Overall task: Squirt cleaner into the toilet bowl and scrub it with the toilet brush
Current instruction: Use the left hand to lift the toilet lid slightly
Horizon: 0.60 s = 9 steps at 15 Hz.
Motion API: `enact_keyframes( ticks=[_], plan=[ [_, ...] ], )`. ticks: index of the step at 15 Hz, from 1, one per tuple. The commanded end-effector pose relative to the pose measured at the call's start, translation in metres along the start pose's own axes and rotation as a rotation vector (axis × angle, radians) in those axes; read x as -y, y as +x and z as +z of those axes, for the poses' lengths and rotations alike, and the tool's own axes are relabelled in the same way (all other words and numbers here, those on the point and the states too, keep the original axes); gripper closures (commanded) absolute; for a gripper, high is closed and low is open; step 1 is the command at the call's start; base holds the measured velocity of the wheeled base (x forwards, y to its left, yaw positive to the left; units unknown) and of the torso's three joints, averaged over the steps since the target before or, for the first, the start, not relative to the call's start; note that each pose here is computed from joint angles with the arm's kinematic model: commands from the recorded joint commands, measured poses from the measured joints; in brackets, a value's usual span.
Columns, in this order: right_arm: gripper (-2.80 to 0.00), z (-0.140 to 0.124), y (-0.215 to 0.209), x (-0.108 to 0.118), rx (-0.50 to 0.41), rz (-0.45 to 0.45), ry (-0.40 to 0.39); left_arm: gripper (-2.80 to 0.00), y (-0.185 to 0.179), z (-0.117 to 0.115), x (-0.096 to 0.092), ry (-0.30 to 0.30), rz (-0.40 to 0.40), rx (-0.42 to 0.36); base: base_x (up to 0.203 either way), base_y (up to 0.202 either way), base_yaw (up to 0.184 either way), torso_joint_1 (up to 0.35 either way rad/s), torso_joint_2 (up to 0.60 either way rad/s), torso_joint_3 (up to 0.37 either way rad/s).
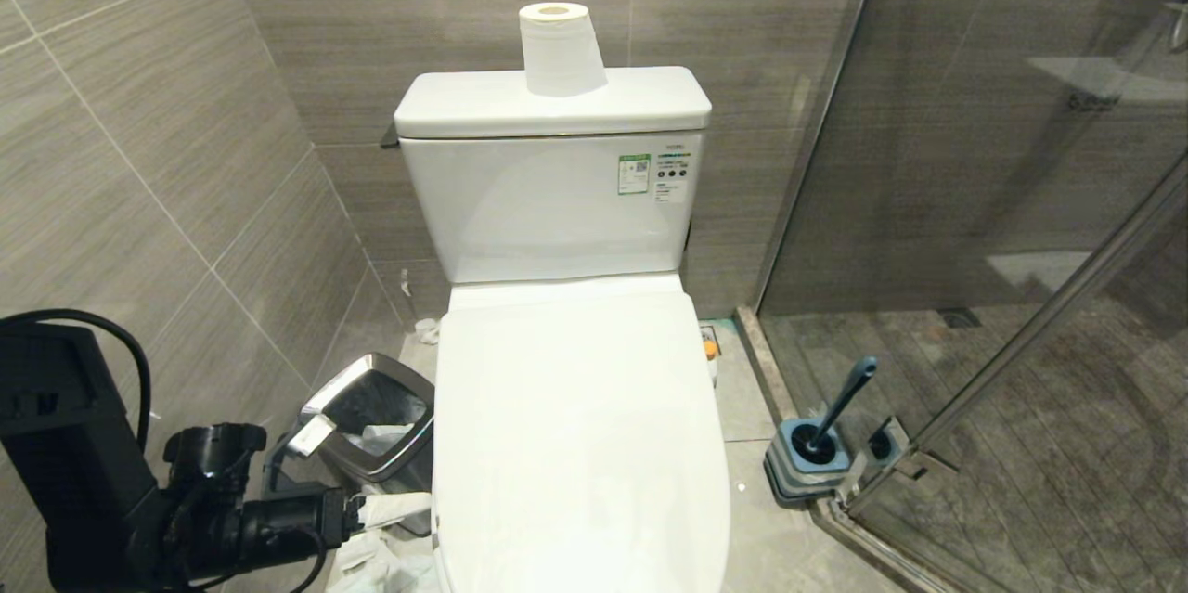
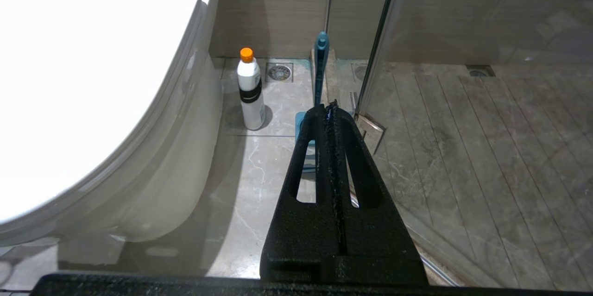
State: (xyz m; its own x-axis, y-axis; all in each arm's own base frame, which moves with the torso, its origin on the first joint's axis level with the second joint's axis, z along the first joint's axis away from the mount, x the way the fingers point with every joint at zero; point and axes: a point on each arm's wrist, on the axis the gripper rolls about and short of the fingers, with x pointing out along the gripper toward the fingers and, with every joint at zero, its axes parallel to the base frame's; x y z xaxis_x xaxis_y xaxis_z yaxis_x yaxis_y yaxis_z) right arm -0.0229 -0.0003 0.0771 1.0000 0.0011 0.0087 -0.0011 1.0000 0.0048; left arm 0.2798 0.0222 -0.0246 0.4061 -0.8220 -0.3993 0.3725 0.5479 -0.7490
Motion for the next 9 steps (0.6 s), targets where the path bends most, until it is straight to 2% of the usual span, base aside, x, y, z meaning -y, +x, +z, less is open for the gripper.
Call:
enact_keyframes(
  ticks=[1,9],
  plan=[
    [0.0,0.0,0.0,0.0,-0.001,0.0,0.0,-2.8,-0.001,0.001,0.001,0.002,-0.003,0.005,0.0,0.0,0.0,0.0,0.0,0.0],
    [0.0,0.0,0.0,0.0,-0.001,0.0,0.001,-2.8,-0.002,0.012,0.004,0.04,-0.007,0.045,0.0,0.0,0.0,0.0,0.0,0.0]
  ],
)
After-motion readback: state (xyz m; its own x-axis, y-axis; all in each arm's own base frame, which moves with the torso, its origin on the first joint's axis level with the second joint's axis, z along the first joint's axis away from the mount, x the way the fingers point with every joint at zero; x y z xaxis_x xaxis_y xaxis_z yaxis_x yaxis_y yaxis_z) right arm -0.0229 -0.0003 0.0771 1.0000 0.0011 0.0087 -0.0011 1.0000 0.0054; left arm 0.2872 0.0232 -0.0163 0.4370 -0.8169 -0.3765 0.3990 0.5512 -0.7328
